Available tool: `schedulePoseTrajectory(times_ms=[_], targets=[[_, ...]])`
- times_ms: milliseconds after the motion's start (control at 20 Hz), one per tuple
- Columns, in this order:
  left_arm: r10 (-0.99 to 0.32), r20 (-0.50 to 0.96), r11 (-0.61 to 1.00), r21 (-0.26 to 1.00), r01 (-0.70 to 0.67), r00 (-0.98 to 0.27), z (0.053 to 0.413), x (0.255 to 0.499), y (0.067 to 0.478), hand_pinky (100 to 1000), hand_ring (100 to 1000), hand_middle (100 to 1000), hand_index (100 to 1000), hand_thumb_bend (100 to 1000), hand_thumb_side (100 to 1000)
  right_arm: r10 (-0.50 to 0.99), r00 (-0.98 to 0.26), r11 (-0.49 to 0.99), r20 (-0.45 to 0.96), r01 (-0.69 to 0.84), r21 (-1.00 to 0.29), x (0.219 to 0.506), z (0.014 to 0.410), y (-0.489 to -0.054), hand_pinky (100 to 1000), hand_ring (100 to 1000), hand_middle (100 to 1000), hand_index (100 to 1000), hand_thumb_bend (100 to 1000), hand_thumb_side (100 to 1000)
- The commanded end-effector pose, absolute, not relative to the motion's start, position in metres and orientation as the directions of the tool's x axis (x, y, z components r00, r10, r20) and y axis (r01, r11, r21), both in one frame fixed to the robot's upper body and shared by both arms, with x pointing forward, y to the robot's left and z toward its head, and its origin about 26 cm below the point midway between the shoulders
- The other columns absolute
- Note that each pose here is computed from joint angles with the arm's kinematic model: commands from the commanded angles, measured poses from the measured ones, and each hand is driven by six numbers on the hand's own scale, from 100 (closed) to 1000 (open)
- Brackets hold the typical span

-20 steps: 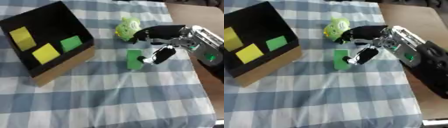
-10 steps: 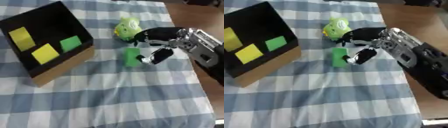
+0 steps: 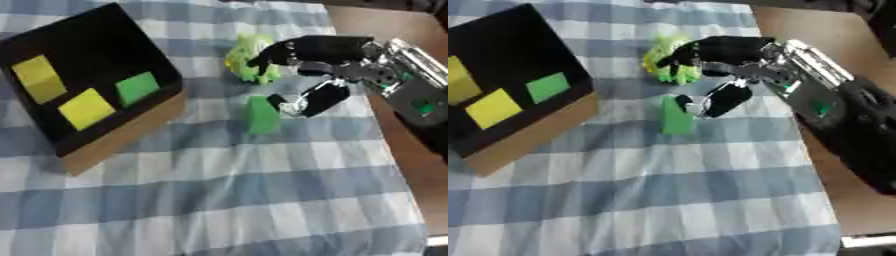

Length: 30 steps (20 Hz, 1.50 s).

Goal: Pick up objects on the table and place them in the box.

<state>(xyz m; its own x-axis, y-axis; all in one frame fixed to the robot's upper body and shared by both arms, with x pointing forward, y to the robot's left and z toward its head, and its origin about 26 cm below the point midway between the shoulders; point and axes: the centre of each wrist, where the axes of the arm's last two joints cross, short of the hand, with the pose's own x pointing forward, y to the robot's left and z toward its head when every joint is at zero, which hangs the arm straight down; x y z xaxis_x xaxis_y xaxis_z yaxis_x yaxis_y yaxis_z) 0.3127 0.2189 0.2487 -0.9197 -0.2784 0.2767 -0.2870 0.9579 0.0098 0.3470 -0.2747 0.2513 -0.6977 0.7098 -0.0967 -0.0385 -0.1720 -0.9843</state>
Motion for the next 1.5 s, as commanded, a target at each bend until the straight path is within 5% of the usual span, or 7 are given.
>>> schedulePoseTrajectory(times_ms=[50,300,1500], targets=[[-0.286,0.248,0.957,0.019,-0.29,-0.926,0.256,0.309,0.221,756,900,770,809,582,610,0.729,-0.665,-0.218,-0.166,0.005,-0.976,0.344,0.26,-0.275,971,980,801,998,275,544],[-0.286,0.252,0.957,0.022,-0.29,-0.924,0.255,0.309,0.221,755,901,771,809,582,611,0.743,-0.646,-0.24,-0.178,-0.009,-0.971,0.349,0.246,-0.27,971,980,806,1000,333,498],[-0.278,0.268,0.959,0.028,-0.281,-0.923,0.253,0.309,0.22,755,906,777,809,574,615,0.777,-0.62,-0.26,-0.112,-0.153,-0.954,0.362,0.207,-0.264,967,979,797,995,232,639]])
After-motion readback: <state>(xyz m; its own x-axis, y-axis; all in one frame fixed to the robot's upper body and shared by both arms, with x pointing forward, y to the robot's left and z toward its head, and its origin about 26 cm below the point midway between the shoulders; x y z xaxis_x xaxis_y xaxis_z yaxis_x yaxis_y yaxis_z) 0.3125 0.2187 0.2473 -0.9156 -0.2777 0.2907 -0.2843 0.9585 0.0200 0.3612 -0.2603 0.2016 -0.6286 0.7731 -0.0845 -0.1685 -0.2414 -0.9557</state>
